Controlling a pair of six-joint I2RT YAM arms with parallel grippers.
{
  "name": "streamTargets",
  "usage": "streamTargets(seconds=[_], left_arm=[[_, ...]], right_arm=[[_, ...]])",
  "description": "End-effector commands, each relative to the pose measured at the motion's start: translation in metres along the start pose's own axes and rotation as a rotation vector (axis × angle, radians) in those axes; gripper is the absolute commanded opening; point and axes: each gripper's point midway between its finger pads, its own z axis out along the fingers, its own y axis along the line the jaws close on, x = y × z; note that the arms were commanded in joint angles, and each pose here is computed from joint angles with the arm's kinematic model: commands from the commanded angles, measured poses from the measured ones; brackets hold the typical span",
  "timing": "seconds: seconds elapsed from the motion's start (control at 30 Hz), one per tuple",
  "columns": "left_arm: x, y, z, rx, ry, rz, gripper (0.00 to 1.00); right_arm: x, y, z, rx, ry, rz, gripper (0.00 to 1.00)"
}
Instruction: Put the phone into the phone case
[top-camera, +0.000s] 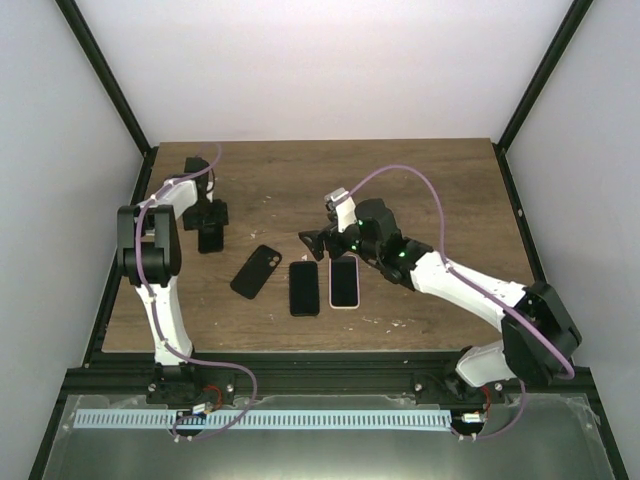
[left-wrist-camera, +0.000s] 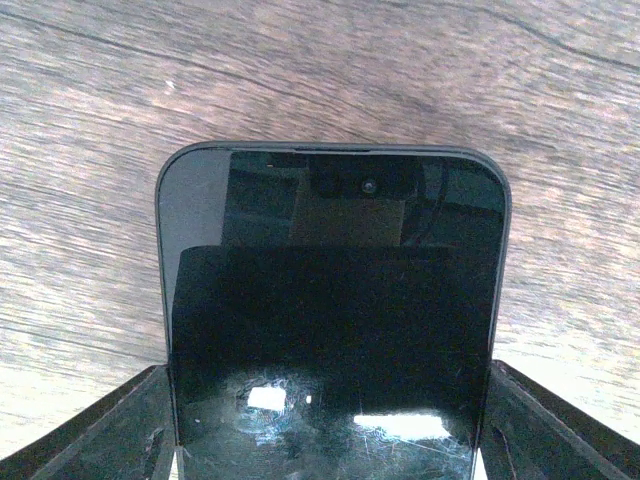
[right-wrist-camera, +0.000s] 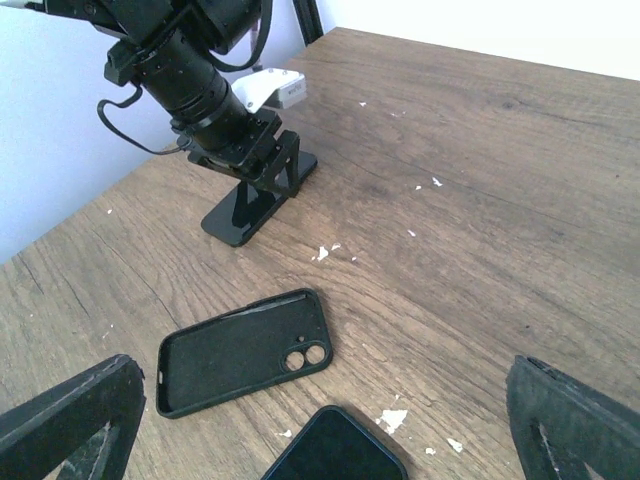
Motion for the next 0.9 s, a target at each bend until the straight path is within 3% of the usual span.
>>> streamTargets(seconds=[0.0,0.4,0.63,0.87], left_arm=[[0.012,-0.017,-0.014,0.052,0.029,-0.006,0.73],[0.038,-0.068,-0.073,0.173,-0.036,0.137,0.71],[0.075,-0.095,-0.099,0.241,0.003,0.209,0.71],[0.117,-0.117,-0.078,0.164,0.082,0.327,0.71]], right_arm=[[-0.013,-0.002,-0.011,0.016,-0.043,-0.007,1.00],[-0.019,-0.003,-0.025,0.028,-0.078,0.009,1.00],[-0.028,-0.004,-0.042,0.046,-0.126,0.008,1.00],[-0.036,-0.006,-0.056,0.066,-0.163,0.005,1.00]])
